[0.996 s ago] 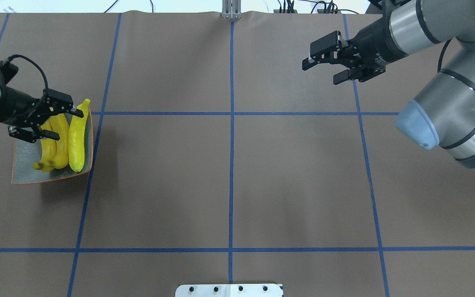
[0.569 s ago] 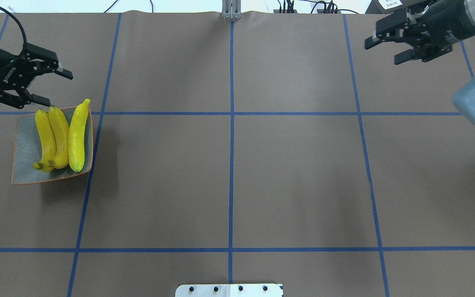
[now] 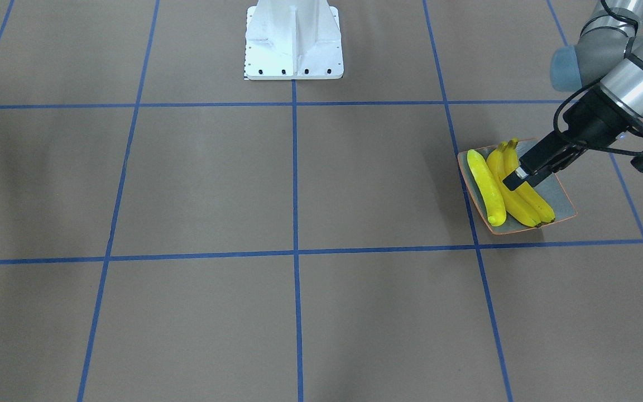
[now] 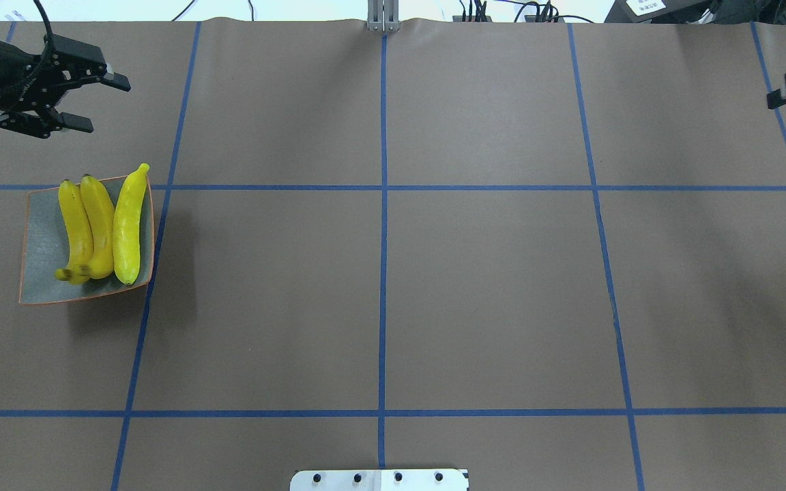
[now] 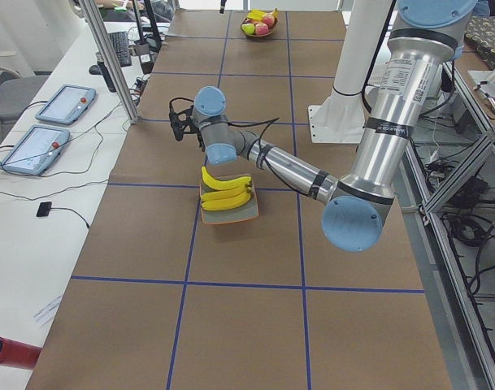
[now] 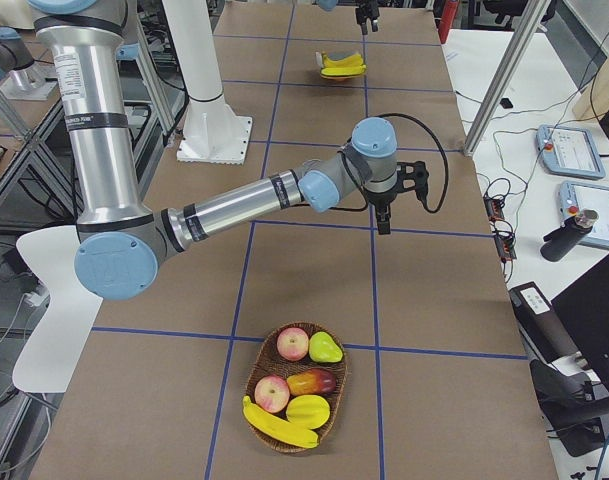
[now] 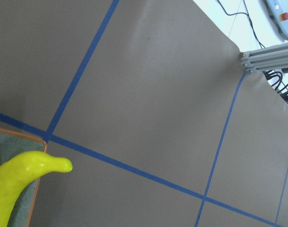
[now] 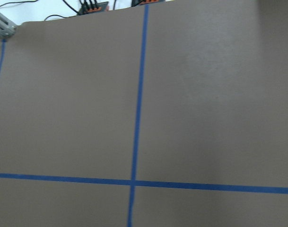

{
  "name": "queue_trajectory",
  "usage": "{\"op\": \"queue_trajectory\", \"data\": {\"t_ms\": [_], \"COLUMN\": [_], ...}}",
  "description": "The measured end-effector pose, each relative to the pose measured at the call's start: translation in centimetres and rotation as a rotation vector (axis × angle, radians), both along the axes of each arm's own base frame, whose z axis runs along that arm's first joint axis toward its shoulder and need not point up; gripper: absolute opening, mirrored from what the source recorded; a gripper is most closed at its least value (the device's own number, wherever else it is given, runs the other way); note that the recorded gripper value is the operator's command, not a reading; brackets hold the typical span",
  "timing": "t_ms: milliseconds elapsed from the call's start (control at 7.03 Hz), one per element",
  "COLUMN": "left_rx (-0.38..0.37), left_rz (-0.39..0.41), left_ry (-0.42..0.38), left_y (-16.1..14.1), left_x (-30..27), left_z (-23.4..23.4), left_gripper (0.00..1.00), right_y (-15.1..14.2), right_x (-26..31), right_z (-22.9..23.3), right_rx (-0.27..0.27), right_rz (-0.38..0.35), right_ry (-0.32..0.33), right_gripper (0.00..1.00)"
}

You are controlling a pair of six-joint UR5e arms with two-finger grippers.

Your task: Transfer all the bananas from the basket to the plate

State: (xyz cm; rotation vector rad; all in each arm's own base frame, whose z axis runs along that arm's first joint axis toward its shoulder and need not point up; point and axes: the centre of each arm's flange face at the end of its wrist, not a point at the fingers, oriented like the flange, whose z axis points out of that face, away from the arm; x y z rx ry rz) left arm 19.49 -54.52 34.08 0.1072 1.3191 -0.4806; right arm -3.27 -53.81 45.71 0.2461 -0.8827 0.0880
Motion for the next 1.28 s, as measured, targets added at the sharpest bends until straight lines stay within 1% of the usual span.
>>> {"op": "queue_trajectory", "data": {"t_ms": [142,285,427,569,712,854,996,1139,1281], "left_rx": [0.042,0.064,0.078,0.085,0.091,0.094,0.097,0.102,0.108], "left_rz": [-0.024,-0.026,-0.015,-0.008,0.003,0.014,0.025,0.034,0.042], "left_ry": [-0.087,-0.194,-0.288,-0.341,-0.362,-0.368,-0.368,-0.366,-0.362], "left_y": [-0.4,-0.5,-0.1,0.2,0.6,0.9,1.3,1.5,1.8], "left_x": [-0.1,0.2,1.0,1.6,2.4,3.2,4.0,4.6,5.2], "left_z": [-0.2,-0.7,-1.3,-1.7,-2.0,-2.1,-2.2,-2.5,-2.8], "left_gripper": [1.0,1.0,1.0,1.0,1.0,1.0,1.0,1.0,1.0], "right_y": [0.8,1.9,3.5,5.4,7.7,10.0,11.7,12.6,12.4], "right_x": [2.8,5.1,6.9,8.5,9.7,10.4,10.8,11.1,11.4], "right_z": [3.0,6.2,9.7,13.6,17.7,20.9,23.4,25.6,27.7], "right_rx": [-0.01,-0.035,-0.077,-0.139,-0.202,-0.244,-0.268,-0.291,-0.303], "right_rz": [-0.023,-0.062,-0.097,-0.121,-0.146,-0.177,-0.21,-0.232,-0.236], "right_ry": [0.096,0.189,0.261,0.297,0.309,0.314,0.319,0.322,0.333], "right_gripper": [1.0,0.99,0.99,1.0,1.0,0.99,0.99,0.99,0.99]}}
